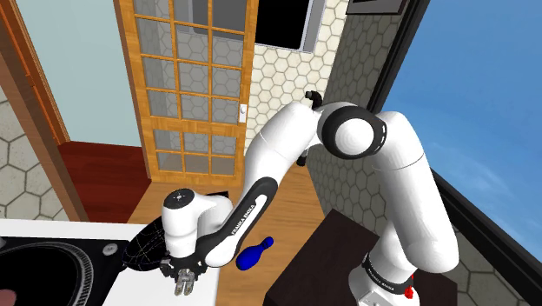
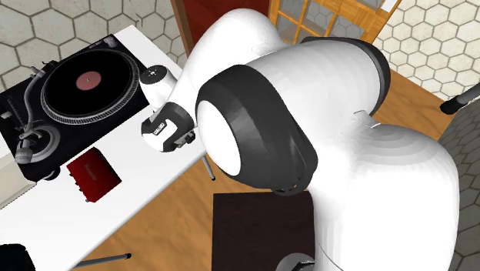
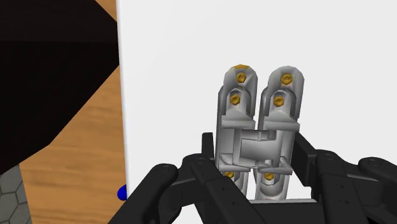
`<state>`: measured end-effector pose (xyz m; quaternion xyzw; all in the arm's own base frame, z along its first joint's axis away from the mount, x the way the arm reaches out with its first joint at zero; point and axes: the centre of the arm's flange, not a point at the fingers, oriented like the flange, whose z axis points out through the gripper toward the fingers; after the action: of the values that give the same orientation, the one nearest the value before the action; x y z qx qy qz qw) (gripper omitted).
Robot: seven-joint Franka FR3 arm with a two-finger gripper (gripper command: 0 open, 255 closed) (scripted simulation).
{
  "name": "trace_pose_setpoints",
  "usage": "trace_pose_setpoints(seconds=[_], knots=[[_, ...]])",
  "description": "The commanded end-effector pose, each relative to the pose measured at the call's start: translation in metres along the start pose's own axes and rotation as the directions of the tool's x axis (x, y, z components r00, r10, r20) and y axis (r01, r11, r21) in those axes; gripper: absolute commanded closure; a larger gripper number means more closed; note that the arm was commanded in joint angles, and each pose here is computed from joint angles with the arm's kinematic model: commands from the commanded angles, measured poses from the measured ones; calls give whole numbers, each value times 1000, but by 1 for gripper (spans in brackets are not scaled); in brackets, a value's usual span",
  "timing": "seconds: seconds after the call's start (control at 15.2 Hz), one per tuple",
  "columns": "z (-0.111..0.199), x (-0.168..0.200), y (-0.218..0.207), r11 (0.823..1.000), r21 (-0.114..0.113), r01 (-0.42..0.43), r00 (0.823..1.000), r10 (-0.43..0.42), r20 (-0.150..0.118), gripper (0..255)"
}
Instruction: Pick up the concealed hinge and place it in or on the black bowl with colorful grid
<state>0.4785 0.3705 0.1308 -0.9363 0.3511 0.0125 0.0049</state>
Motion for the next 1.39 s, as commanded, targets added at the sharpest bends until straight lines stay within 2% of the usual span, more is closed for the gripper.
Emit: trace_pose_setpoints(seconds=[0.0,1.32], knots=[[3,0,0,1000,-1,0,1000,0,2,255],[-98,-3,1,1000,-1,0,1000,0,2,255]])
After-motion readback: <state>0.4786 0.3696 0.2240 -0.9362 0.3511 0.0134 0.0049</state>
